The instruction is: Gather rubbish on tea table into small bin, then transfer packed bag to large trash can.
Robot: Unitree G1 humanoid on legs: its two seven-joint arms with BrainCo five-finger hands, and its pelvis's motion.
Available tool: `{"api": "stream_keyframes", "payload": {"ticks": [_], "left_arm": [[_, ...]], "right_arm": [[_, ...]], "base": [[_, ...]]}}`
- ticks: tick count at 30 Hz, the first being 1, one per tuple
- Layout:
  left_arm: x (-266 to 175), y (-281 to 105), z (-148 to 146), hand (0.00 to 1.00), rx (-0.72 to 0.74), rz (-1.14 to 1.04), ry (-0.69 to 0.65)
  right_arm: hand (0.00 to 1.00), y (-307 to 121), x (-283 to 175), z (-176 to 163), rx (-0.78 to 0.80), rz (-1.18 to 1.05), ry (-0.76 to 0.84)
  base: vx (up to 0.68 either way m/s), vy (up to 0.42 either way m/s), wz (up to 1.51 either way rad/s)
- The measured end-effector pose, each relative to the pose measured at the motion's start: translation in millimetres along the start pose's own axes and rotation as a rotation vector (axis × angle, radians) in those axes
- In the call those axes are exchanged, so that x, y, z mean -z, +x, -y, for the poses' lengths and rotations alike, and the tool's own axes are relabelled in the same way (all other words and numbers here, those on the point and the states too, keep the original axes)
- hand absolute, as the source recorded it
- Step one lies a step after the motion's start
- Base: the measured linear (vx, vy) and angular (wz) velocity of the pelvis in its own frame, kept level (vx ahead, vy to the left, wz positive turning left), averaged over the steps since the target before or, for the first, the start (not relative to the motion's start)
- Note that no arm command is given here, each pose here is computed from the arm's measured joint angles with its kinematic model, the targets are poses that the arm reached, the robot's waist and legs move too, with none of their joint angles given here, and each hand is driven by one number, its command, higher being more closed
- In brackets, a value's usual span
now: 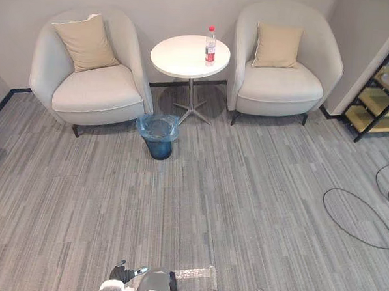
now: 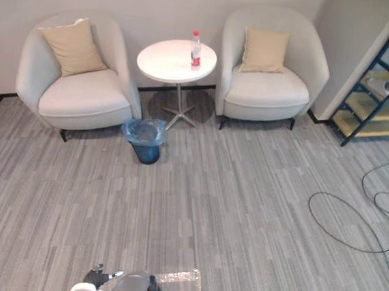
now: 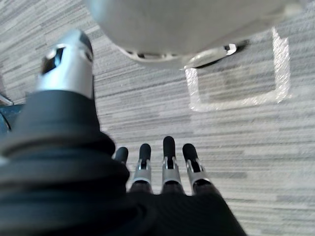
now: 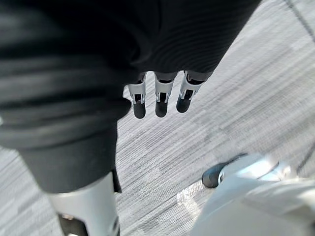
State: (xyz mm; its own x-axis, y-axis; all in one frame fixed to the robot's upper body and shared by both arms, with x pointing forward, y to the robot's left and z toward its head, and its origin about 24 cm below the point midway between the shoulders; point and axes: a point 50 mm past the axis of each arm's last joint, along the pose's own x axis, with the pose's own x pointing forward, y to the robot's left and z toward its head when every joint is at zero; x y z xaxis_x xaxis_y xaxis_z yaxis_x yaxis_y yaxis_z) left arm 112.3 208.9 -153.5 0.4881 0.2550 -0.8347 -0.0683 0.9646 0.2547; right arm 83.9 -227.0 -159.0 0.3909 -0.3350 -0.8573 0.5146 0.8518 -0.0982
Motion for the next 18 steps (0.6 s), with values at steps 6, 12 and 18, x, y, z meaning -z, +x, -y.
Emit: {"api": "stream_keyframes", "payload": {"ticks": [6, 12, 18], "left_arm": [[5, 0, -5, 0.0, -0.024, -0.025, 0.007], [-13, 0, 32, 0.0, 0.066, 0.011, -0.007], [-19, -2, 55, 0.0, 0.133, 0.011, 0.017]], "right_arm": [[0.0, -1, 2, -10, -0.027, -0.002, 0.003], [0.0, -3, -19, -38, -0.123, 0.099, -0.035], [0.0, -1, -24, -44, -0.139, 0.106, -0.029]], "base": [[0.45, 0.207, -0.5], [0.34, 0.025, -0.17], [0.4, -0.223, 0.18]]}}
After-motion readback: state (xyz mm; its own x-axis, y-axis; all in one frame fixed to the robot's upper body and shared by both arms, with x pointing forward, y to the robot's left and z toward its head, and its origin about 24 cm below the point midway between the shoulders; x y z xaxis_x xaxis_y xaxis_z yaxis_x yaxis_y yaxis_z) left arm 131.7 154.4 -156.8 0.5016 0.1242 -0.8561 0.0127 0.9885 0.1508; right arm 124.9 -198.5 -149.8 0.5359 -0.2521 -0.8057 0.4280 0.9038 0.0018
